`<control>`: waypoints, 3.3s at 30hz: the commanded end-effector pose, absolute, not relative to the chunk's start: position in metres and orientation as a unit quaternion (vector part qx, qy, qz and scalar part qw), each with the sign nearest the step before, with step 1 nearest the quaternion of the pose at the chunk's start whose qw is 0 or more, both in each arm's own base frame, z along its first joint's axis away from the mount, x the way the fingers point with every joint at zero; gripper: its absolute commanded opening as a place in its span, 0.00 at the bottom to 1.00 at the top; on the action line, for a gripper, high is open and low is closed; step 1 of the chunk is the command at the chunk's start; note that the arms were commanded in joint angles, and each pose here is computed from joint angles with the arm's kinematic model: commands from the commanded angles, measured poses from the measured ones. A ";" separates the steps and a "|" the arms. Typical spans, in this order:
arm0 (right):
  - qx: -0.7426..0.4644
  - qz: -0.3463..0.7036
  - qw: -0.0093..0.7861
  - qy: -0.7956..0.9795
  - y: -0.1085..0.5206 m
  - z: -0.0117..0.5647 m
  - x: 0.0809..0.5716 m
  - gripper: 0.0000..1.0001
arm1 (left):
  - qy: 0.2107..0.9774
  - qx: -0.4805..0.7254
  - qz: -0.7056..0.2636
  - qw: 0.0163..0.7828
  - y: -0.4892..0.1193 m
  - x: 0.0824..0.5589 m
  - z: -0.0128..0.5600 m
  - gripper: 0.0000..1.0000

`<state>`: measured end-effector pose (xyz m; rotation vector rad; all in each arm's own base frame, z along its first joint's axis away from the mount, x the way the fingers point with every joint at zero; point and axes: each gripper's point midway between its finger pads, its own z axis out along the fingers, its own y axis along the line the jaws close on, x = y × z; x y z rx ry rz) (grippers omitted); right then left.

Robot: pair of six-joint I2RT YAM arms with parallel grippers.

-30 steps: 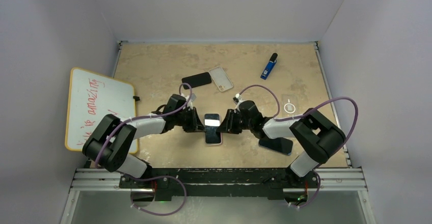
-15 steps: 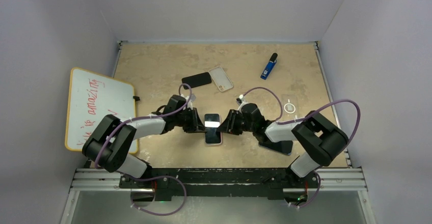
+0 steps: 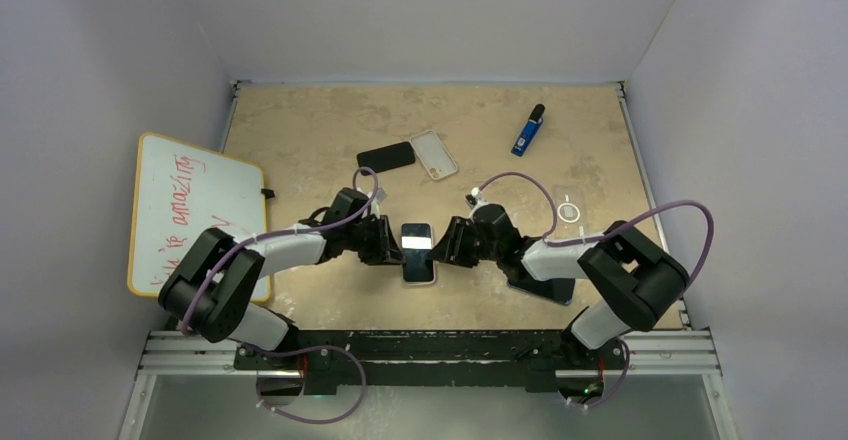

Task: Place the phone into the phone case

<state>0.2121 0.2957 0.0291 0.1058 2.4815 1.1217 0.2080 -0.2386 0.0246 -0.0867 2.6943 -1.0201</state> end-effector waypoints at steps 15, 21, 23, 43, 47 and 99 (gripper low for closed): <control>0.031 0.500 0.169 0.849 0.344 0.058 0.210 0.59 | 0.934 -0.019 -0.335 0.120 -0.233 0.201 0.013 0.02; 0.043 0.558 0.183 0.808 0.351 0.079 0.214 0.57 | 0.935 -0.019 -0.335 0.120 -0.232 0.199 0.012 0.01; 0.044 0.556 0.185 0.809 0.349 0.077 0.214 0.53 | 0.935 -0.019 -0.335 0.119 -0.231 0.198 0.011 0.01; 0.010 0.561 0.239 0.793 0.323 0.108 0.232 0.00 | 0.881 -0.007 -0.407 0.242 -0.220 0.227 0.108 0.61; -0.022 0.578 0.265 0.772 0.320 0.146 0.229 0.00 | 0.847 0.021 -0.434 0.306 -0.214 0.231 0.161 0.77; -0.072 0.751 0.298 0.584 0.314 0.283 0.188 0.00 | 0.713 0.081 -0.615 0.326 -0.244 0.198 0.253 0.07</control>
